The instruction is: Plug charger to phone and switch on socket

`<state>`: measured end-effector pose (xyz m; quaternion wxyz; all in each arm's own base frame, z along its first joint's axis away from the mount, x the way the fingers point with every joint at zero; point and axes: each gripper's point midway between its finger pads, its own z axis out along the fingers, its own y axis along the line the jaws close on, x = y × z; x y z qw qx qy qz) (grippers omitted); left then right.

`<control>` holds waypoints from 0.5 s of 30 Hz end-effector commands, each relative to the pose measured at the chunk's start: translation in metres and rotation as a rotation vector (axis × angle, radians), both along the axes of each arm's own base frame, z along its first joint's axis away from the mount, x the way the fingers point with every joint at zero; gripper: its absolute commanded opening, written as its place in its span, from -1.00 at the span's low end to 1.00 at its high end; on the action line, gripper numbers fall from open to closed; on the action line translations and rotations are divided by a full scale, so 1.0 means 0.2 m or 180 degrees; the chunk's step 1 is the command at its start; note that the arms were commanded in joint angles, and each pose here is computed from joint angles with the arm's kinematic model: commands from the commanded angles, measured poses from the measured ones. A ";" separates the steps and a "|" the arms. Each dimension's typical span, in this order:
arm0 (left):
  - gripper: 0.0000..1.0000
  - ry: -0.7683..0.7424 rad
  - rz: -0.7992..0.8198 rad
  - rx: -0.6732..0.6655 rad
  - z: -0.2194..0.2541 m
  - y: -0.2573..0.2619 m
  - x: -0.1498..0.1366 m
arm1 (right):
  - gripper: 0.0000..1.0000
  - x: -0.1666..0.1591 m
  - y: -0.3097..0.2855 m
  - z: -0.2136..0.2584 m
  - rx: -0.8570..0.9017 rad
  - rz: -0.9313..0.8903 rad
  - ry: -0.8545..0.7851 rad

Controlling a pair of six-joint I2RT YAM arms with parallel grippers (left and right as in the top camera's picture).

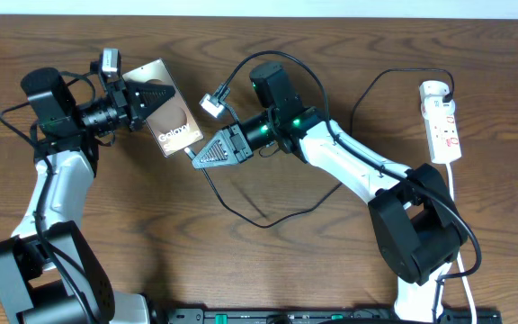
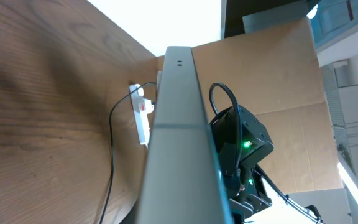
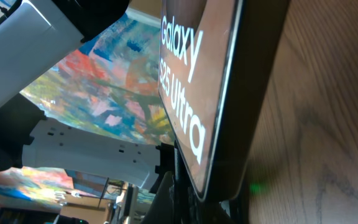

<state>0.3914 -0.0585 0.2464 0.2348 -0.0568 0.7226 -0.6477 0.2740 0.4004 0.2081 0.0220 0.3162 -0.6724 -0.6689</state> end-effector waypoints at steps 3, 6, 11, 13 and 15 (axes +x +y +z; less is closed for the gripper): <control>-0.85 -0.0020 -0.0133 -0.0044 0.02 -0.03 -0.04 | -0.98 0.06 0.00 -0.01 -0.0084 -0.0160 0.0007; -0.85 -0.0020 -0.0129 -0.0042 0.02 -0.03 -0.04 | -0.98 0.07 0.00 -0.01 -0.0088 -0.0178 0.0027; -0.85 -0.0006 -0.0075 -0.0027 0.02 -0.02 -0.02 | -0.98 0.12 0.03 0.01 -0.0134 -0.0338 0.0056; -0.85 -0.0012 -0.0062 -0.0019 0.02 -0.02 -0.02 | -0.98 0.14 0.04 0.02 -0.0139 -0.0401 0.0071; -0.85 -0.0009 -0.0027 -0.0006 0.02 -0.02 -0.01 | -0.98 0.16 0.05 0.02 -0.0163 -0.0494 0.0102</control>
